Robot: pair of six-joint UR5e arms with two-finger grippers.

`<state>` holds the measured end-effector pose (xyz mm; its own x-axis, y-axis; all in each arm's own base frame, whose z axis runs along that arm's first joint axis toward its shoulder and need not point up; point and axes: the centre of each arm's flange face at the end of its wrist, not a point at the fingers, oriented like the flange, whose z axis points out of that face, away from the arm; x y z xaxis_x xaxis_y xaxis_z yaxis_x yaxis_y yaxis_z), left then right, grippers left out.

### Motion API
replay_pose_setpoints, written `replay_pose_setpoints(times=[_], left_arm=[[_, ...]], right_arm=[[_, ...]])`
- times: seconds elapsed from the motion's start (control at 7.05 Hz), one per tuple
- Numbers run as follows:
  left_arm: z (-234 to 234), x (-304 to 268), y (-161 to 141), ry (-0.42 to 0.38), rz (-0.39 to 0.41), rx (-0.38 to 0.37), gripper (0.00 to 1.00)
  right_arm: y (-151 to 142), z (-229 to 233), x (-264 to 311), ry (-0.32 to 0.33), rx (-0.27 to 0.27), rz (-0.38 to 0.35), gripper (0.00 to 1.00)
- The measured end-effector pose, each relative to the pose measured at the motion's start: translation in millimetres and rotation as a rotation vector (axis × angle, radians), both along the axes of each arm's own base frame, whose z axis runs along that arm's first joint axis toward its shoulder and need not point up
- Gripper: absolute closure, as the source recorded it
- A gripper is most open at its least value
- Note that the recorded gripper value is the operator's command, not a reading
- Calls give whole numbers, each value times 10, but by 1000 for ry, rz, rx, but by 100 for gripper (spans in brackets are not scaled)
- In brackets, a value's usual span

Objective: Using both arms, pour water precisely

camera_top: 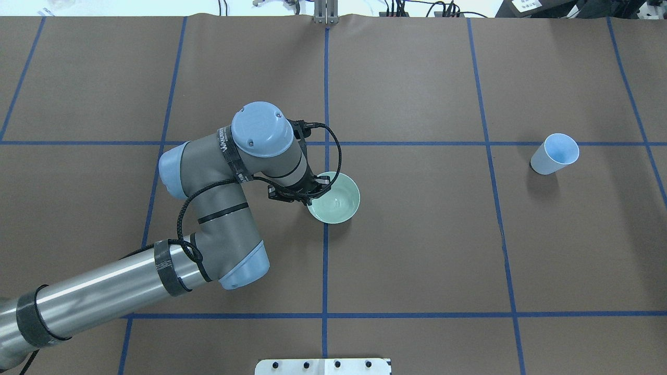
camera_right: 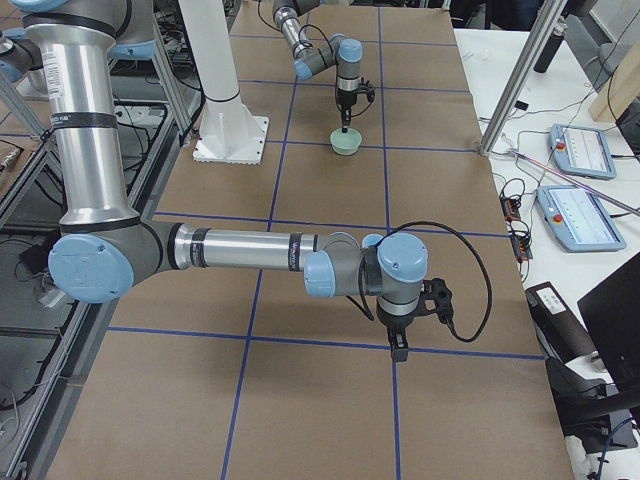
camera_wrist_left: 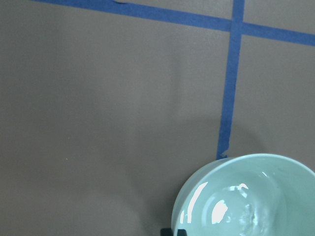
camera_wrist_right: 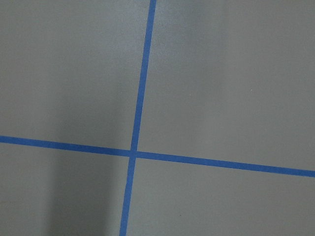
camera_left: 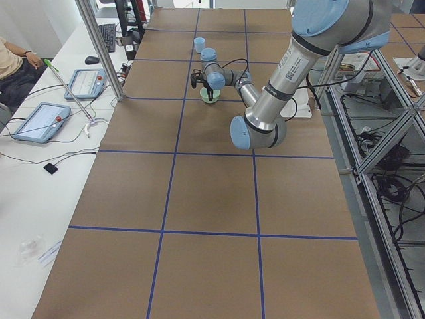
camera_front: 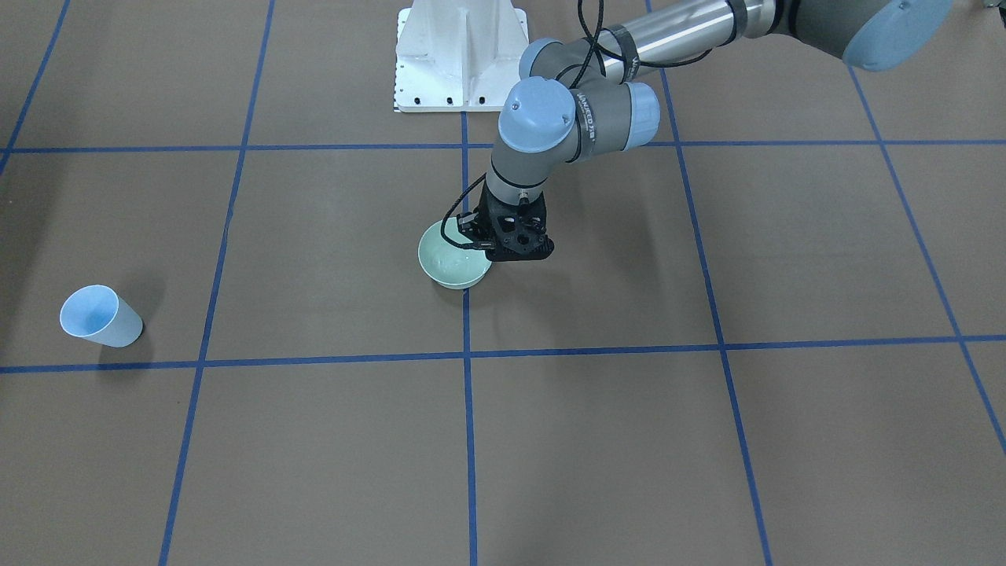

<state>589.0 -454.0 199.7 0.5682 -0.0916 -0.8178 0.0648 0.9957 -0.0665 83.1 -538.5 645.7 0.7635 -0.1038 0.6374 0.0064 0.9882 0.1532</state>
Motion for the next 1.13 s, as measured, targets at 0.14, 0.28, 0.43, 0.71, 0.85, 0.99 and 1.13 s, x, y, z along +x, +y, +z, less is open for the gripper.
replay_pose_setpoints(times=[0.14, 0.28, 0.43, 0.71, 0.85, 0.99, 1.13], left_arm=[[-77, -110, -24, 17, -8, 7, 100], [-115, -284, -55, 34, -15, 10, 100], [-49, -484, -83, 44, -17, 3, 100], [245, -1026, -211, 57, -18, -16, 100], [466, -1295, -265, 47, -12, 3, 100], [759, -1631, -346, 29, -2, 28, 100], [1094, -2016, -441, 10, 18, 50, 100]], right_arm=[[0, 0, -3, 0, 0, 0, 0], [0, 2, -3, 0, 0, -1, 0], [-1, 1, -2, 0, 0, 0, 0], [0, 4, -1, 0, -1, 0, 0], [0, 3, -1, 1, -1, 0, 0], [-1, 1, 2, 1, 0, 1, 0], [-1, -1, 2, 1, 0, 1, 0]])
